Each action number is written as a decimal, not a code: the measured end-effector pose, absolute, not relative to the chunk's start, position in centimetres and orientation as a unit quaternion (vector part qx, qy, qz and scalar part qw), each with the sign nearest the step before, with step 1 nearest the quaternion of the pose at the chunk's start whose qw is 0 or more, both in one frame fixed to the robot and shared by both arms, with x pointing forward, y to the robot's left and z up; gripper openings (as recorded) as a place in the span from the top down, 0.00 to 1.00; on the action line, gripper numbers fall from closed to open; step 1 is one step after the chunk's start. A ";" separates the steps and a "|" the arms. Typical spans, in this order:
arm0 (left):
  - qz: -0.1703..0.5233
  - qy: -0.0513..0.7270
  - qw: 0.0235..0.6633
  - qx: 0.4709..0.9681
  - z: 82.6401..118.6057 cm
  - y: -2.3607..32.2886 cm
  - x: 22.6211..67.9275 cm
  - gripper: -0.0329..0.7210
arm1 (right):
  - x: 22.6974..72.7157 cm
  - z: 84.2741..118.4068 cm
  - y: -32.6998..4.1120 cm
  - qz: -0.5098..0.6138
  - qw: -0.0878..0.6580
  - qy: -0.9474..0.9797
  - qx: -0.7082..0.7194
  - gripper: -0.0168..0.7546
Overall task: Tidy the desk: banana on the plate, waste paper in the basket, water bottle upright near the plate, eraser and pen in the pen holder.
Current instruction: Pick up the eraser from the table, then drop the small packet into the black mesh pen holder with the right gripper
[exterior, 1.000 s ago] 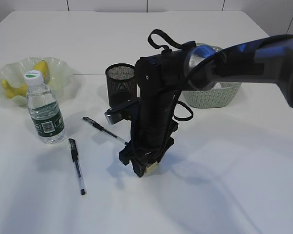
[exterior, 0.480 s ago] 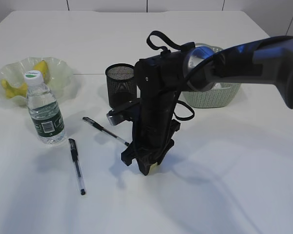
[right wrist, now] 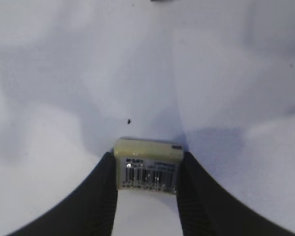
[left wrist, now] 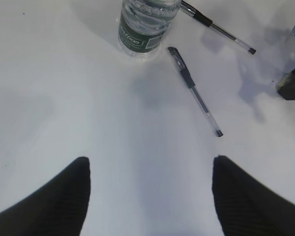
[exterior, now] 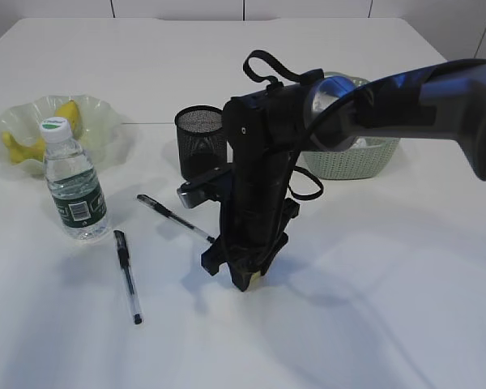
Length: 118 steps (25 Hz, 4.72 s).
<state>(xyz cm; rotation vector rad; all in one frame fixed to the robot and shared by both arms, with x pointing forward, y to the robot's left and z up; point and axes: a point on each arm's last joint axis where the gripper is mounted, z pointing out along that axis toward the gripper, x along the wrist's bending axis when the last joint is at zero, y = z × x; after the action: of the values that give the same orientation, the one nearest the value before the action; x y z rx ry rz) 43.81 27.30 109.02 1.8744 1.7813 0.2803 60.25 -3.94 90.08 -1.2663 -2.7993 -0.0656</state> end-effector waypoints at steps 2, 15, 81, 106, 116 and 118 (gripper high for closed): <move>0.104 0.660 0.267 0.694 109.0 27.3 43.8 0.22 | 60.2 90.1 -4.0 -0.019 0.036 -0.910 -0.412 0.63; 0.104 0.660 0.267 0.694 109.0 27.3 43.8 0.23 | 61.2 92.9 -3.2 -0.032 0.030 -0.906 -0.422 0.63; 0.103 0.660 0.268 0.694 109.0 27.3 43.8 0.24 | 70.4 102.8 -4.3 -0.288 -0.267 -0.814 -0.427 0.64; 0.108 0.660 0.272 0.692 109.1 27.3 43.9 0.24 | 71.7 102.9 -3.1 -0.403 -0.256 -0.763 -0.436 0.64; 0.108 0.660 0.272 0.692 109.1 27.3 43.9 0.25 | 72.1 101.8 -2.6 -0.425 -0.242 -0.750 -0.446 0.64; 0.108 0.660 0.272 0.692 109.1 27.3 43.9 0.25 | 72.2 101.2 -2.5 -0.420 -0.241 -0.754 -0.444 0.64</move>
<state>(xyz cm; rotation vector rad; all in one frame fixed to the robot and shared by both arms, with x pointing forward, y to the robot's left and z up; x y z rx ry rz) 43.92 27.30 109.09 1.8629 1.7755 0.2917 72.20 -2.55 101.23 -1.6586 -2.8188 -1.5721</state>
